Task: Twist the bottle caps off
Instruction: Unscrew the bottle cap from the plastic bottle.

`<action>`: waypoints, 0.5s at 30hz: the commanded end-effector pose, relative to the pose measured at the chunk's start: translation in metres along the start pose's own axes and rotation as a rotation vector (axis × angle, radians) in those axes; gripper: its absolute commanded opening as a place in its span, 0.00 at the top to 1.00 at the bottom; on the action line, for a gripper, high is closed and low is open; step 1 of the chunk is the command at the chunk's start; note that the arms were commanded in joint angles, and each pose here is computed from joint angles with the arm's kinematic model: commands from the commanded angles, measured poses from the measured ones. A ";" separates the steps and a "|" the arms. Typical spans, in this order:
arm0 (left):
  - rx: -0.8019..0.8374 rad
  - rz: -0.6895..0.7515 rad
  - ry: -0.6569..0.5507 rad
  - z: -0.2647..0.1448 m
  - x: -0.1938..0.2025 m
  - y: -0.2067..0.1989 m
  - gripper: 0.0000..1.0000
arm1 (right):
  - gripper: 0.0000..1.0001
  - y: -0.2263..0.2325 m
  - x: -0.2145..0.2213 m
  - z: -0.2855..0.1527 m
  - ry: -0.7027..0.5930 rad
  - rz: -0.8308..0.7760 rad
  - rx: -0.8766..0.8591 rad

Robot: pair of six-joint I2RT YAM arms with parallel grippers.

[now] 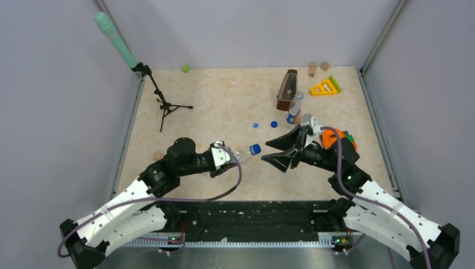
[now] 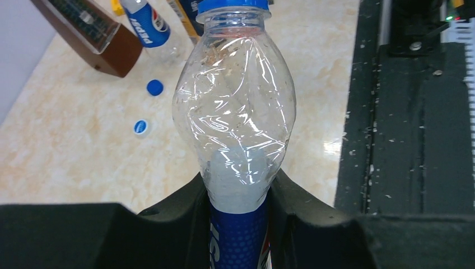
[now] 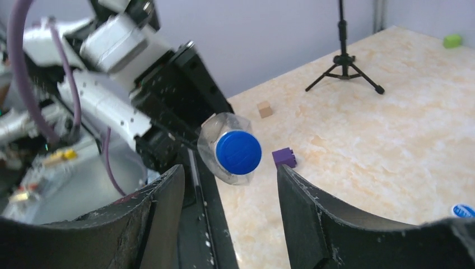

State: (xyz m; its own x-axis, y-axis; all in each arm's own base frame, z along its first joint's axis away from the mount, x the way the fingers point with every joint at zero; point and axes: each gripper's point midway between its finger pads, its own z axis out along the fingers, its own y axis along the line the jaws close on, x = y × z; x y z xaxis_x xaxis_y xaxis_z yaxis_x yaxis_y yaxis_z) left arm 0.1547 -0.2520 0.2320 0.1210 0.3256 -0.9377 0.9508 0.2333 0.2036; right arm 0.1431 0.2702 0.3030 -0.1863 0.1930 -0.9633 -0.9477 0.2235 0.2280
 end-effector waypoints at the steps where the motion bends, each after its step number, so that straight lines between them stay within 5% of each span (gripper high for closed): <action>1: -0.170 0.131 -0.083 -0.005 -0.018 0.026 1.00 | 0.40 -0.008 -0.035 -0.004 -0.171 0.237 0.129; 6: -0.284 0.246 -0.127 -0.009 -0.026 0.032 1.00 | 0.40 -0.024 -0.034 -0.011 -0.238 0.392 0.235; 15: -0.413 0.416 0.032 0.005 -0.009 0.040 1.00 | 0.39 -0.033 -0.026 0.001 -0.236 0.551 0.248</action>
State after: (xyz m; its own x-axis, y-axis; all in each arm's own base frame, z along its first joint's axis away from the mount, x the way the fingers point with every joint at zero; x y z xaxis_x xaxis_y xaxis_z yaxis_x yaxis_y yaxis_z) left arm 0.1711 -0.2571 0.2300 0.4063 0.4422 -0.7996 0.7591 0.3237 0.5648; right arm 0.1754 0.2544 0.3122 -0.4940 0.5012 -0.7104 -0.6793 0.2875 0.6752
